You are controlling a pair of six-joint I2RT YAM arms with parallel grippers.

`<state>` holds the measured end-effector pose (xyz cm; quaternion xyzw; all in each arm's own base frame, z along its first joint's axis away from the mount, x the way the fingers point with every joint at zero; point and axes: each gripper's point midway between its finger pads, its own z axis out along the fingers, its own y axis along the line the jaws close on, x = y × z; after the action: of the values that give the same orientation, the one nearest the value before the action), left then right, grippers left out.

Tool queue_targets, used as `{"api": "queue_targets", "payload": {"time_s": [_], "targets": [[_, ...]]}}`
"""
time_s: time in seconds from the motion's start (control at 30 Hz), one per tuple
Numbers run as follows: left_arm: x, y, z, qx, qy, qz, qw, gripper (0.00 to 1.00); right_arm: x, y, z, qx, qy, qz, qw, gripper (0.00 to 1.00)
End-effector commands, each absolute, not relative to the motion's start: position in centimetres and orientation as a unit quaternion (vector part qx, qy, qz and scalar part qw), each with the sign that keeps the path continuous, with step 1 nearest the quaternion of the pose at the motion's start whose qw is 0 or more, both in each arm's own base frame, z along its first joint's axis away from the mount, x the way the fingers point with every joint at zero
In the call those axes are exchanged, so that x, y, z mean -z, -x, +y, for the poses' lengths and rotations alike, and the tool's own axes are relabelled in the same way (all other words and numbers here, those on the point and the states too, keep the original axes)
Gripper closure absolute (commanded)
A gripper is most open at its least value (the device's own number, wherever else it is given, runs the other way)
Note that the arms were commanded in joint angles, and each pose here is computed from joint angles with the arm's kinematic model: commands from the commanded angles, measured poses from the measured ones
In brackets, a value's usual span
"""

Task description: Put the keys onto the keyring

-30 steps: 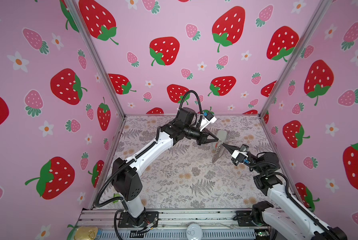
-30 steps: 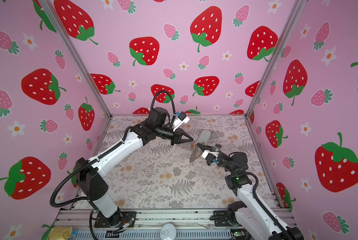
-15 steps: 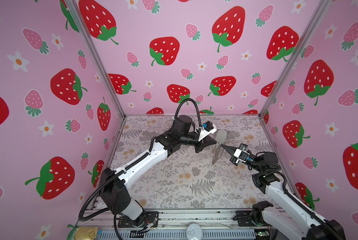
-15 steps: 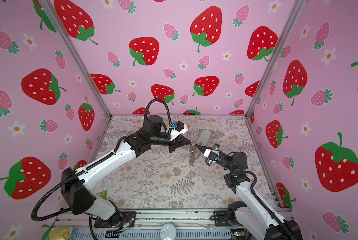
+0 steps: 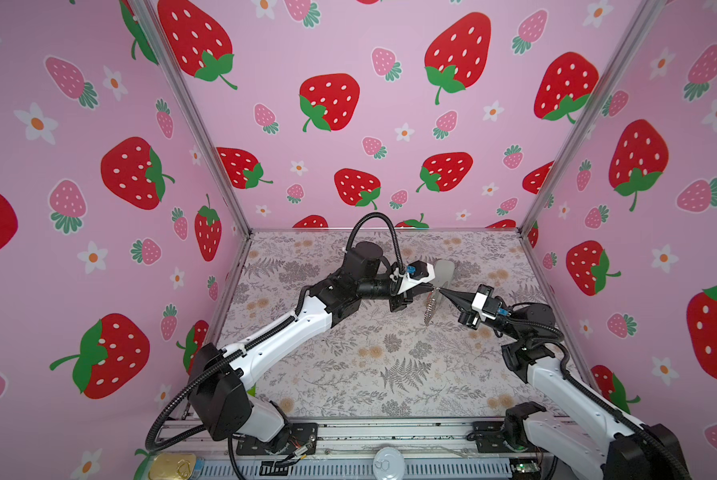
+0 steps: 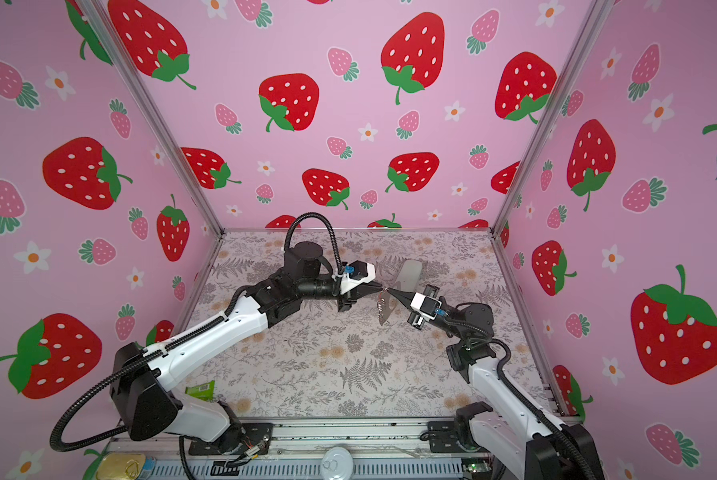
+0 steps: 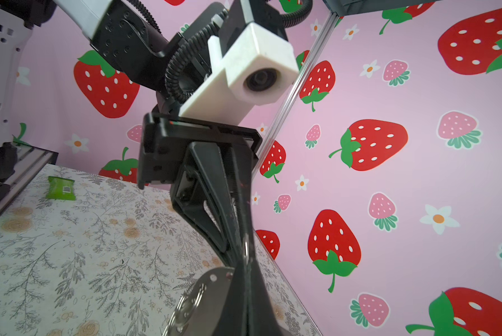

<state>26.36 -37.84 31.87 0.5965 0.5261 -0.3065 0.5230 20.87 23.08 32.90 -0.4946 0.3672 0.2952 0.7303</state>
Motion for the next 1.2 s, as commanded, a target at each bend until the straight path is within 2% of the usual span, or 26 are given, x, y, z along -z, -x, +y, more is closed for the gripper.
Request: {"api": "queue_targets", "payload": {"time_s": [0.0,0.1,0.33,0.5,0.77,1.0,1.07,1.1,1.17], "targets": [[-32.0,-26.7,-37.2,0.266,-0.604,0.518,0.545,0.64,-34.9,-19.3,23.0,-0.297,0.502,0.322,0.746,1.0],[-32.3,-26.6,-36.3,0.235,-0.612,0.51,0.557,0.61,-34.6,-19.5,23.1,-0.299,0.503,0.327,0.742,1.0],[-33.6,-24.8,-36.1,0.235,-0.651,0.469,0.548,0.74,-34.1,-19.6,23.4,-0.31,0.511,0.332,0.73,1.0],[-33.7,-23.6,-36.9,0.254,-0.674,0.44,0.537,0.75,-33.9,-19.7,23.6,-0.317,0.515,0.336,0.723,1.0],[-33.4,-23.8,-37.8,0.256,-0.68,0.438,0.53,0.8,-33.6,-19.6,23.8,-0.321,0.523,0.336,0.714,1.0],[-33.6,-23.9,-37.9,0.247,-0.681,0.433,0.536,0.99,-33.1,-19.9,24.0,-0.323,0.526,0.345,0.707,1.0],[-33.7,-23.9,-37.9,0.246,-0.682,0.432,0.537,1.0,-32.8,-20.2,24.1,-0.322,0.529,0.352,0.702,1.0],[-33.7,-24.0,-37.8,0.243,-0.683,0.435,0.534,1.0,-32.5,-20.4,24.2,-0.321,0.532,0.358,0.696,0.99],[-33.5,-24.0,-37.7,0.238,-0.688,0.44,0.526,1.0,-32.3,-20.7,24.2,-0.312,0.539,0.367,0.691,0.88]]}}
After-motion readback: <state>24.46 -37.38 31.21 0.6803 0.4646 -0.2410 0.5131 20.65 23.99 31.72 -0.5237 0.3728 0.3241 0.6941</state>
